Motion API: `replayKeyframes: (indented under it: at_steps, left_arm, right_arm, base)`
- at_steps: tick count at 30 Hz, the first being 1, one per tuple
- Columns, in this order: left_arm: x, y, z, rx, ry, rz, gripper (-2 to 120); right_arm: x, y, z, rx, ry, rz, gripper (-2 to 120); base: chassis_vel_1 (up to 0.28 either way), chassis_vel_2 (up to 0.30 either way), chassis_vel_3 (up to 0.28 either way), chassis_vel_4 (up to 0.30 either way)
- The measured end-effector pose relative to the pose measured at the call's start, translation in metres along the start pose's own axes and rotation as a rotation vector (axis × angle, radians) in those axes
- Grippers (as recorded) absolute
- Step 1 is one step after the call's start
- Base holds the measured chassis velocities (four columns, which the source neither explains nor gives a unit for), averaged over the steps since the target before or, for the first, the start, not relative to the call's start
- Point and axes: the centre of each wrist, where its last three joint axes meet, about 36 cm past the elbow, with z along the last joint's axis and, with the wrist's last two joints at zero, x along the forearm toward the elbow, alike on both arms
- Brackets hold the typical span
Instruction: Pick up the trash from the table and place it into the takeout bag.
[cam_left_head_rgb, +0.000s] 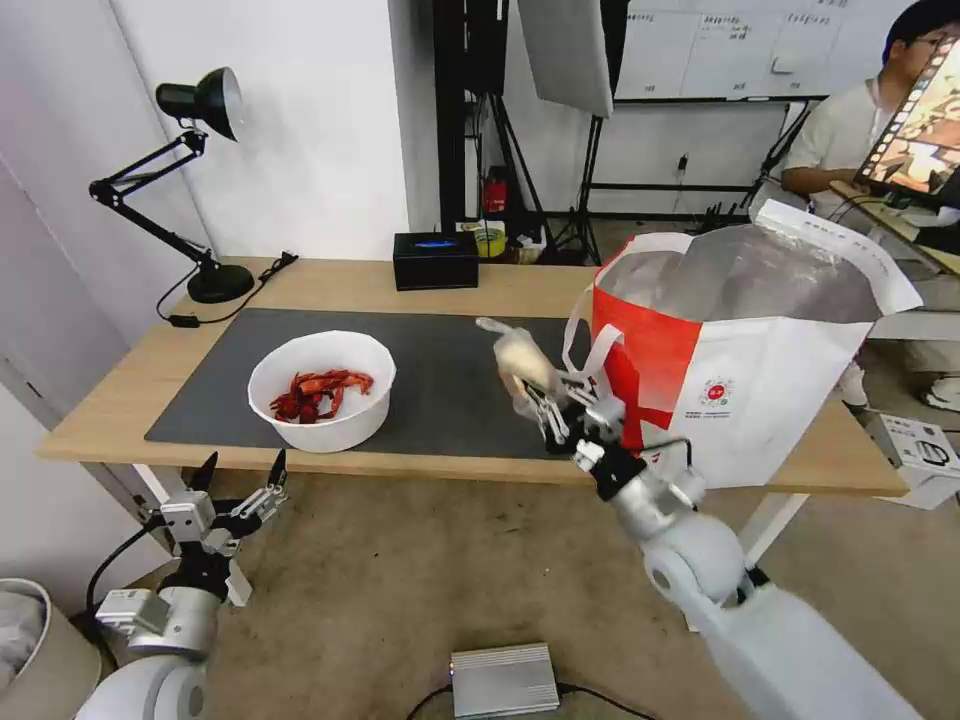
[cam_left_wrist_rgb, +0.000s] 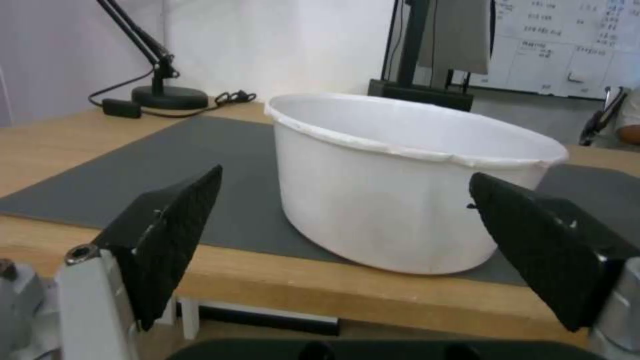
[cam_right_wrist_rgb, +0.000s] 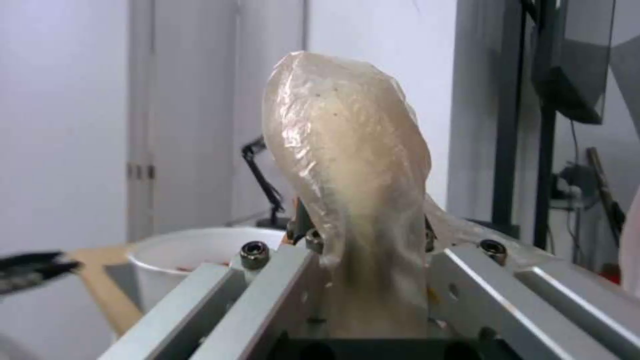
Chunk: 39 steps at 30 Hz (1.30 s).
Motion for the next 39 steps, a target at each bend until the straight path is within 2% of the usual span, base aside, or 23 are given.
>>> replayKeyframes:
  at_steps: [5,12,15,20,23,25,27,32,39]
  left_arm:
    - [0.001,0.001,0.000,-0.002,0.000,-0.001,100]
    - [0.002,0.001,0.001,-0.003,0.002,-0.002,100]
    - [0.002,0.001,0.002,-0.002,0.005,-0.001,100]
    - [0.001,-0.002,0.004,-0.004,0.008,0.007,100]
    - [0.000,-0.005,0.006,-0.004,0.010,0.015,100]
    - [-0.001,-0.006,0.006,-0.003,0.011,0.017,100]
    - [-0.001,-0.008,0.007,-0.002,0.013,0.022,100]
    - [-0.002,-0.010,0.009,-0.001,0.015,0.025,100]
    - [-0.002,-0.010,0.012,0.001,0.020,0.024,100]
  right_arm:
    - [0.012,0.011,-0.005,-0.008,-0.095,-0.016,4]
    - [0.019,0.004,-0.020,0.029,-0.184,-0.010,4]
    - [0.022,-0.009,-0.042,0.047,-0.241,0.031,4]
    - [0.026,-0.029,-0.065,0.080,-0.277,0.083,4]
    - [0.029,-0.047,-0.092,0.104,-0.305,0.135,4]
    - [0.029,-0.049,-0.097,0.107,-0.311,0.142,4]
    - [0.028,-0.058,-0.118,0.112,-0.328,0.169,4]
    - [0.024,-0.064,-0.138,0.080,-0.340,0.215,4]
    - [0.011,-0.085,-0.180,0.032,-0.289,0.383,4]
  base:
    - [0.000,0.000,0.000,0.000]
    - [0.000,0.000,0.000,0.000]
    - [0.000,0.000,0.000,0.000]
    - [0.000,0.000,0.000,0.000]
    - [0.000,0.000,0.000,0.000]
    - [0.000,0.000,0.000,0.000]
    - [0.000,0.000,0.000,0.000]
    - [0.000,0.000,0.000,0.000]
    - [0.000,0.000,0.000,0.000]
